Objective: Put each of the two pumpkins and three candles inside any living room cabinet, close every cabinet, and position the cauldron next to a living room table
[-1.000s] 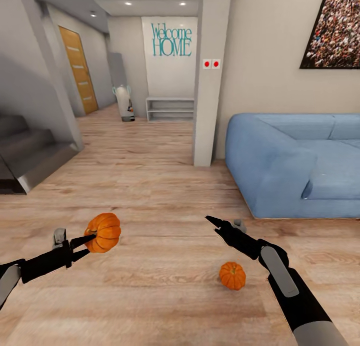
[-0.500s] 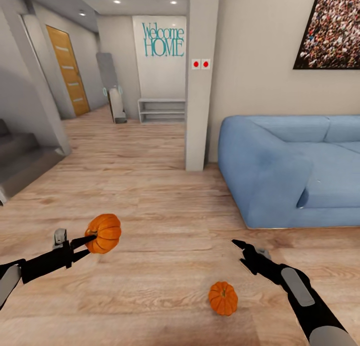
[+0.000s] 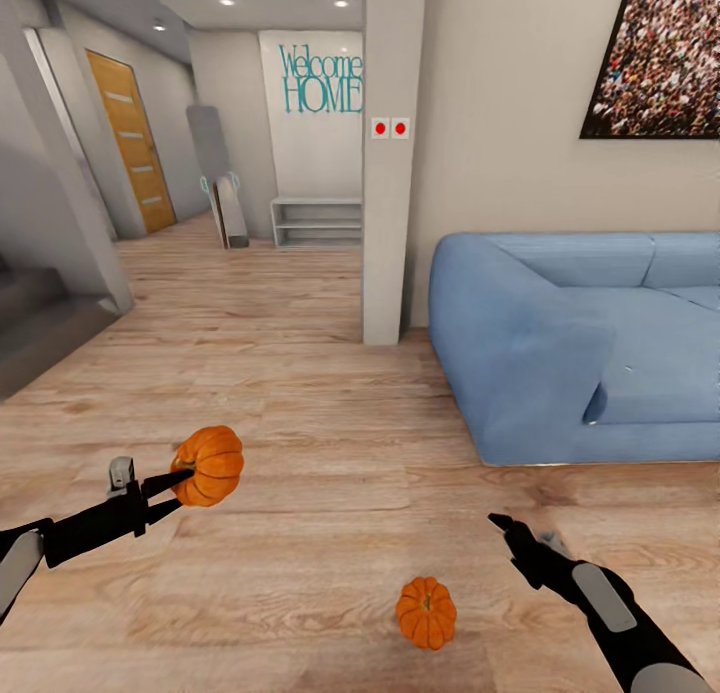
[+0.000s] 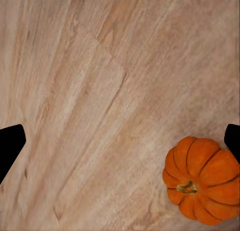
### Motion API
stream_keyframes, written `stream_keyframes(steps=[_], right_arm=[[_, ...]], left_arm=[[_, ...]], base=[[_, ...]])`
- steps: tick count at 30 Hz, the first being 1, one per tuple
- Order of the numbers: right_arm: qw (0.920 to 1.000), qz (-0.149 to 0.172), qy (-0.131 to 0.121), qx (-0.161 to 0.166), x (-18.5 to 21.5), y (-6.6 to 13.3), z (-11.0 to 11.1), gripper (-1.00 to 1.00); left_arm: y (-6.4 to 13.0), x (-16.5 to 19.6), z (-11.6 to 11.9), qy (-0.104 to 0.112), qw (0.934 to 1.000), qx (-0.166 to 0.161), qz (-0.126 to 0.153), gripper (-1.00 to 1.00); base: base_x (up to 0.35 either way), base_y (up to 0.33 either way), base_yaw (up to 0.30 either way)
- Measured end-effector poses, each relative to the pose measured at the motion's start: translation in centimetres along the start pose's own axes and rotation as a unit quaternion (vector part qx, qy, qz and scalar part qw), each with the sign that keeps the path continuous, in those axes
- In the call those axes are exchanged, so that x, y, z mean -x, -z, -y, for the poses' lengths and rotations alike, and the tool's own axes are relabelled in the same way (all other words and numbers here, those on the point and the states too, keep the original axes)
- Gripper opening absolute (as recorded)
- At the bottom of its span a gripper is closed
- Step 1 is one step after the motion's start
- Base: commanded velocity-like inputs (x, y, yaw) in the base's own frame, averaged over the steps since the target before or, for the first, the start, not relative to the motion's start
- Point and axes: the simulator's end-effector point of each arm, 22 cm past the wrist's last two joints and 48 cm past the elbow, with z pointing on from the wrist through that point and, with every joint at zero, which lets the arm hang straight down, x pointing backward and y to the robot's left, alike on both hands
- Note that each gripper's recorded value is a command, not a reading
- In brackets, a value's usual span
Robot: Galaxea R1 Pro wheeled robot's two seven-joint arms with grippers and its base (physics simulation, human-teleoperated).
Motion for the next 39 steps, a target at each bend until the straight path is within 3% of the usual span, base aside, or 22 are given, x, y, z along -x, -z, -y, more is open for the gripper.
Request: stream_keyframes(steps=[2, 9, 12, 17, 20, 30, 39], right_arm=[[1.0, 0.005, -0.001, -0.005, 0.1, -0.1, 0.5, 1.0], [0.9962, -0.022, -0.031, -0.079, -3.4, -0.1, 7.8, 1.0], [0.9954, -0.021, -0.02, -0.091, -3.6, -0.1, 8.8, 1.0], [0.9946, -0.027, 0.015, -0.1, -3.8, -0.2, 8.9, 1.0], [0.9946, -0.029, 0.017, -0.098, -3.9, -0.4, 9.2, 1.0], [0.9973, -0.055, 0.029, -0.039, -5.6, -1.6, 7.7, 1.0], [0.9969, -0.067, 0.025, -0.034, -6.6, -2.3, 8.3, 1.0]], left_arm=[[0.0, 0.0, 0.0, 0.0, 1.0, 0.0, 0.0, -1.0], [-0.1, -0.1, 0.1, 0.001, 1.0, -0.002, 0.0, -1.0], [-0.4, -0.3, 0.1, 0.003, 1.0, -0.004, -0.001, -1.0], [-0.7, -0.5, 0.5, 0.002, 0.9999, -0.01, -0.002, -1.0], [-1.3, -0.9, 0.0, 0.007, 0.9999, -0.01, -0.006, -1.0], [-1.9, -1.6, -2.0, 0.023, 0.9996, -0.001, -0.013, -1.0], [-2.6, -2.9, -3.9, 0.037, 0.9988, 0.011, -0.029, -1.0]], base=[[-0.001, -0.003, 0.0], [0.0, 0.0, 0.0], [0.0, 0.0, 0.0], [0.0, 0.0, 0.0], [0.0, 0.0, 0.0], [0.0, 0.0, 0.0], [0.0, 0.0, 0.0]])
